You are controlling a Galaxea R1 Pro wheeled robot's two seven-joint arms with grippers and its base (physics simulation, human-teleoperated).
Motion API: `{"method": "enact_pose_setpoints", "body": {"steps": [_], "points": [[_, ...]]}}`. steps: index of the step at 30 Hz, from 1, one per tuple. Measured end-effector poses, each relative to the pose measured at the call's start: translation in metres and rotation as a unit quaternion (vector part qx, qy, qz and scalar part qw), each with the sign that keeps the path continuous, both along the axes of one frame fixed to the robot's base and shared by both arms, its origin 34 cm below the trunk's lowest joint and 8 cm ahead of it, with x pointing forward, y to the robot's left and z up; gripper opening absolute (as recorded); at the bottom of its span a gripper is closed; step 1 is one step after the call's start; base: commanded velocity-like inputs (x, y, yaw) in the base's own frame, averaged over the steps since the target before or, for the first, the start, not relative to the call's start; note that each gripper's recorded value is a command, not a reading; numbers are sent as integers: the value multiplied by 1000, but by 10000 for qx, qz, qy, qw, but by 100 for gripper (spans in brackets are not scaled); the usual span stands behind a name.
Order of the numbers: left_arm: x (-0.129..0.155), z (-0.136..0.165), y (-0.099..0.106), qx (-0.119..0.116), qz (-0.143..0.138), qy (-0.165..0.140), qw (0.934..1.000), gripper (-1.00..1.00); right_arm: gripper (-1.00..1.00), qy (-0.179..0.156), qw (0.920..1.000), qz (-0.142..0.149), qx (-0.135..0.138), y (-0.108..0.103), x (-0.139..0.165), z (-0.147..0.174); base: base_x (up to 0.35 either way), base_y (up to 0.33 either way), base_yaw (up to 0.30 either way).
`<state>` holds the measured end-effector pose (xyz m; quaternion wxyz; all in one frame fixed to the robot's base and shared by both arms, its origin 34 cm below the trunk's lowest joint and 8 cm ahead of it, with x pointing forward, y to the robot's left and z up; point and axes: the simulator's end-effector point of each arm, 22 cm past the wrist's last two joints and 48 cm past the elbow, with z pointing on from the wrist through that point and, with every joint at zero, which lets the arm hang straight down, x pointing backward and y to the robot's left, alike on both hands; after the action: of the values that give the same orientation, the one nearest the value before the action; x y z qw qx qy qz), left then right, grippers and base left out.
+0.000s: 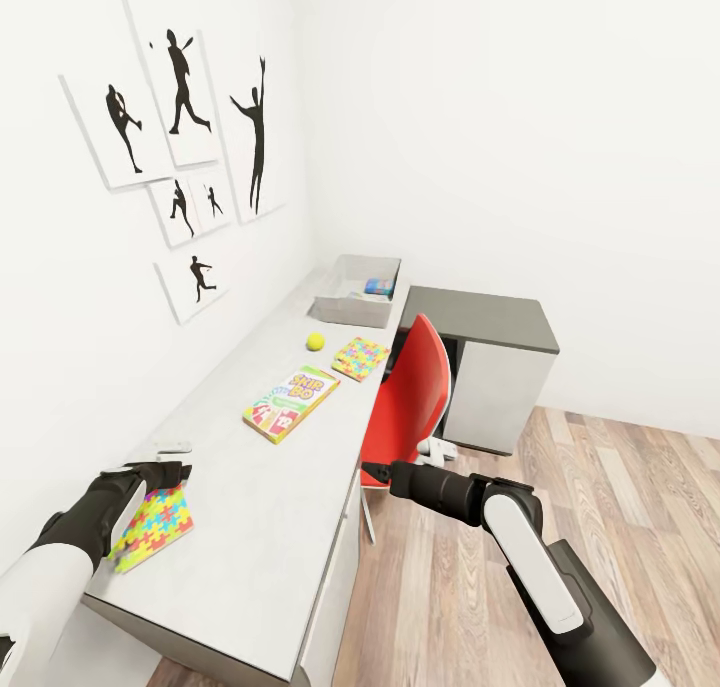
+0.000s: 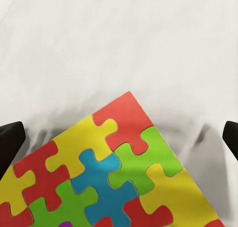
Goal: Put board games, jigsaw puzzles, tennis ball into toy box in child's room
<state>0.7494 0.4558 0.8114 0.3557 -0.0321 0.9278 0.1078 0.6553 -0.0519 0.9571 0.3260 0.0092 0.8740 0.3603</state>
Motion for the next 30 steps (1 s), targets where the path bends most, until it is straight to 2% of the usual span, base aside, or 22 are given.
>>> {"method": "enact_pose_setpoints", "body": {"steps": [30], "points": [[0, 0, 0, 2, -2, -14, 10000, 100, 100, 1, 10000, -1, 1, 0, 0, 0, -21, 0, 0]]}}
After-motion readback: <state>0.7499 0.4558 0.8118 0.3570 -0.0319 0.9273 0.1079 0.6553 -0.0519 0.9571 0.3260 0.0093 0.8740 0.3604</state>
